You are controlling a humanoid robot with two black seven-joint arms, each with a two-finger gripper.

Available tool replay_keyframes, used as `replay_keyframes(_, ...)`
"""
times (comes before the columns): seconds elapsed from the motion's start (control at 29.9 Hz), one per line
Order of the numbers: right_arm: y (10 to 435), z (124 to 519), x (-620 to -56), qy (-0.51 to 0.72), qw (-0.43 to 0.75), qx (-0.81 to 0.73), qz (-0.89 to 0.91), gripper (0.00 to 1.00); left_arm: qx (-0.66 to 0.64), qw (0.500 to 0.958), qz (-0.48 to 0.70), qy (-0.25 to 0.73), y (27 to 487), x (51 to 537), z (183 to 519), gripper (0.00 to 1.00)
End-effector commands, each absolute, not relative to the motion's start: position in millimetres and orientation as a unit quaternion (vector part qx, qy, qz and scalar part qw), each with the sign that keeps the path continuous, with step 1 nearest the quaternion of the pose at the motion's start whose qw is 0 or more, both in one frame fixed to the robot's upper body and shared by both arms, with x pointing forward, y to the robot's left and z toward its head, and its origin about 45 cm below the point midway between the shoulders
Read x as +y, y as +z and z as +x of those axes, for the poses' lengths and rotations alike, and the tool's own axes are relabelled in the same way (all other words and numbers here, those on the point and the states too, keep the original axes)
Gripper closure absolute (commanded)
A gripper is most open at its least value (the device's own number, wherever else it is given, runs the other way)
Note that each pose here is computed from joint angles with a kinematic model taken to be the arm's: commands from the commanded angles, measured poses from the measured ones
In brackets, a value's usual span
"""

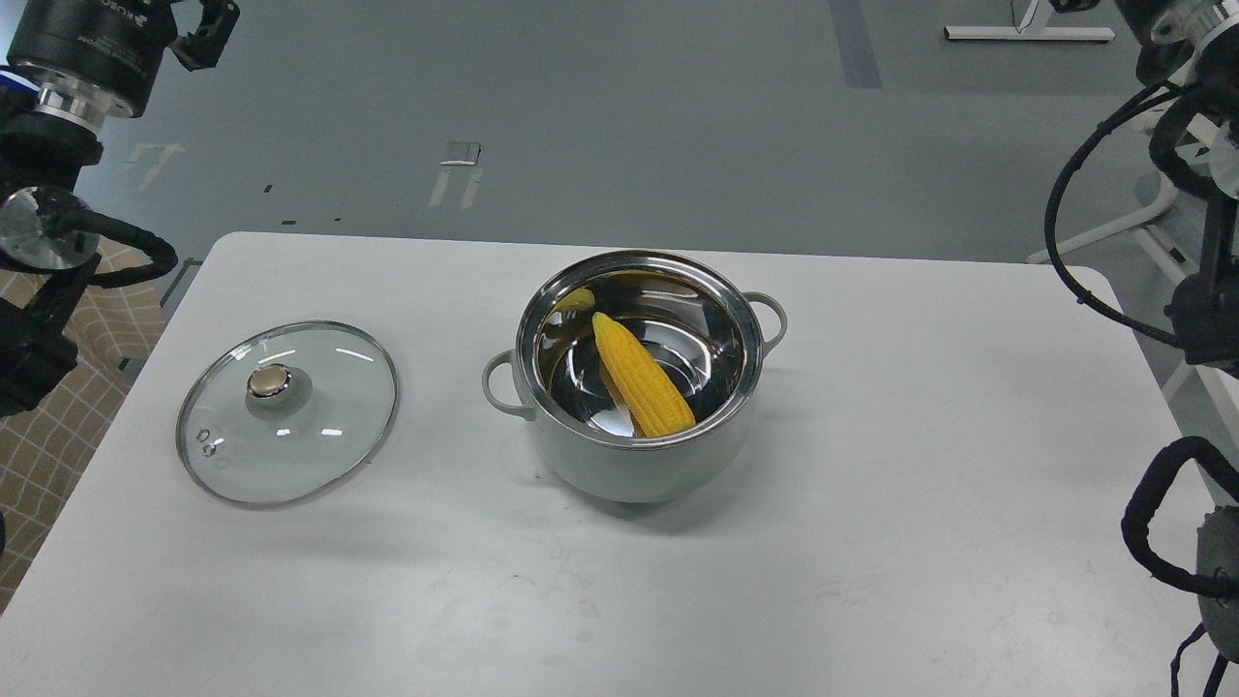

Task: Open pot and put corn in

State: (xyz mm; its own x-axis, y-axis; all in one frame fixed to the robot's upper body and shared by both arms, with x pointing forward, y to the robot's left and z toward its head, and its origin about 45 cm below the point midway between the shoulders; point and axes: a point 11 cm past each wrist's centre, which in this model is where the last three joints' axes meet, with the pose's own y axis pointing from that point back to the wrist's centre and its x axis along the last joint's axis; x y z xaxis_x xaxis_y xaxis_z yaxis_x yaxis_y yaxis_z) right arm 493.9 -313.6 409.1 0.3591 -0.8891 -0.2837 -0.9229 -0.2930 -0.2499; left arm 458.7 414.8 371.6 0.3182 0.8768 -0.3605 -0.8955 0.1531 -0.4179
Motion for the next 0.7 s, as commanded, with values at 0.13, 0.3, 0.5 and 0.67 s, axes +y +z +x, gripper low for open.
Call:
replay_keyframes(0.13, 361.2, 486.6, -333.7, 0.142, 0.243, 0.561, -0.779, 0.0, 0.033, 0.766, -0.298, 0.569, 378.0, 418.1, 455.5, 0.02)
replay_keyframes(0.3, 363.6, 484.6, -332.0, 0.157, 0.273, 0.547, -0.775, 0.0, 0.04, 0.775, -0.311, 0.549, 383.2, 402.2, 456.0, 0.02)
replay_keyframes(0.5, 372.2, 482.2, -335.8, 0.147, 0.286, 0.542, -0.776, 0.0, 0.052, 0.786, -0.325, 0.523, 380.5, 375.2, 459.3, 0.02)
replay_keyframes(0.67, 376.0, 481.3, -334.2, 0.143, 0.287, 0.539, -0.779, 0.0, 0.048, 0.785, -0.325, 0.525, 382.5, 378.5, 458.6, 0.02)
